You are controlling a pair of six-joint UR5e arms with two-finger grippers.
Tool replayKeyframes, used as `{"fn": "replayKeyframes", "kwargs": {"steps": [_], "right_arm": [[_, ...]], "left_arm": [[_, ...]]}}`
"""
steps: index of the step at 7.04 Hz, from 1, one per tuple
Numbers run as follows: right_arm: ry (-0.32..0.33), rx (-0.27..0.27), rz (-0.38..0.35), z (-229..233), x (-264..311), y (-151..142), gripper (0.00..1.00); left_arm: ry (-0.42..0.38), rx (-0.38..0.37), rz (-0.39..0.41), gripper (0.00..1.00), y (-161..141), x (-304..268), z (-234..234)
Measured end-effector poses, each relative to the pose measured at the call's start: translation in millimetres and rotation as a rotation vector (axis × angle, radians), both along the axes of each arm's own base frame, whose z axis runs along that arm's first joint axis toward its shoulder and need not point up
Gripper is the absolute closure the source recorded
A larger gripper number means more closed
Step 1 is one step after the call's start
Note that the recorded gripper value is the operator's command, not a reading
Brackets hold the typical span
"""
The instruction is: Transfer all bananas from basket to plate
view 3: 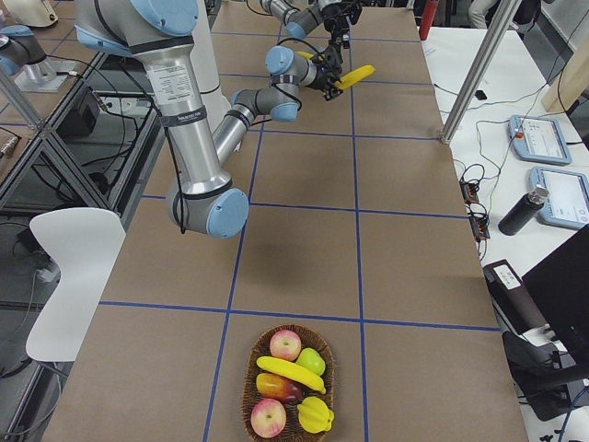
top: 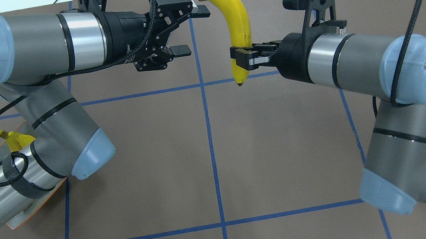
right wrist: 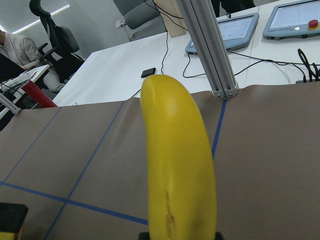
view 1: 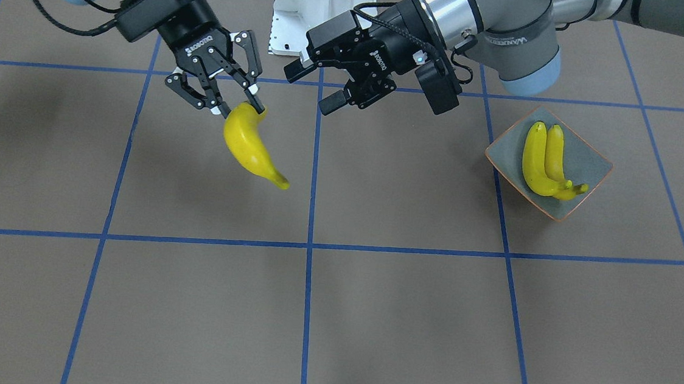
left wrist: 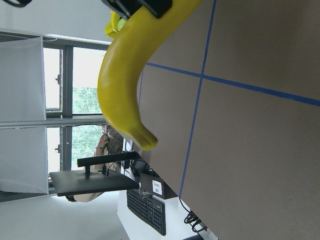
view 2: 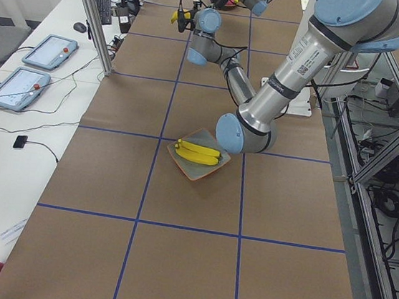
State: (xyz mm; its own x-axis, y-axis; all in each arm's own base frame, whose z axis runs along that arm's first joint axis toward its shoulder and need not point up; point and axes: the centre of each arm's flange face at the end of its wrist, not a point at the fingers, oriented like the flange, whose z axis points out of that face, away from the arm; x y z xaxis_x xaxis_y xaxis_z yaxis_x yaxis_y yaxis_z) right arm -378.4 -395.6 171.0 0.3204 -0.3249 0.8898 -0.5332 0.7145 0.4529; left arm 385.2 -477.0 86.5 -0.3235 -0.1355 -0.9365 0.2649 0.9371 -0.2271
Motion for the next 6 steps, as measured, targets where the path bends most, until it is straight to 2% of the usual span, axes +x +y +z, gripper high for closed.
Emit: {"fn": "replayKeyframes", "kwargs": {"steps": [3,5,6], "right_arm": [[-0.007,0.012,0.054,-22.0,-39.7,37.0,1.0],[-0.011,0.017,0.082,-30.3,-50.7,50.1,1.0],[-0.015,0.02,0.092,-33.7,-54.3,55.1,1.0]], "left_arm": [[0.02,-0.046,-0.04,0.0,-4.1,0.6,4.2],[0.02,-0.059,-0.063,0.0,-5.7,5.1,7.6],[0.024,-0.064,-0.077,0.04,-4.5,8.8,8.3]]}}
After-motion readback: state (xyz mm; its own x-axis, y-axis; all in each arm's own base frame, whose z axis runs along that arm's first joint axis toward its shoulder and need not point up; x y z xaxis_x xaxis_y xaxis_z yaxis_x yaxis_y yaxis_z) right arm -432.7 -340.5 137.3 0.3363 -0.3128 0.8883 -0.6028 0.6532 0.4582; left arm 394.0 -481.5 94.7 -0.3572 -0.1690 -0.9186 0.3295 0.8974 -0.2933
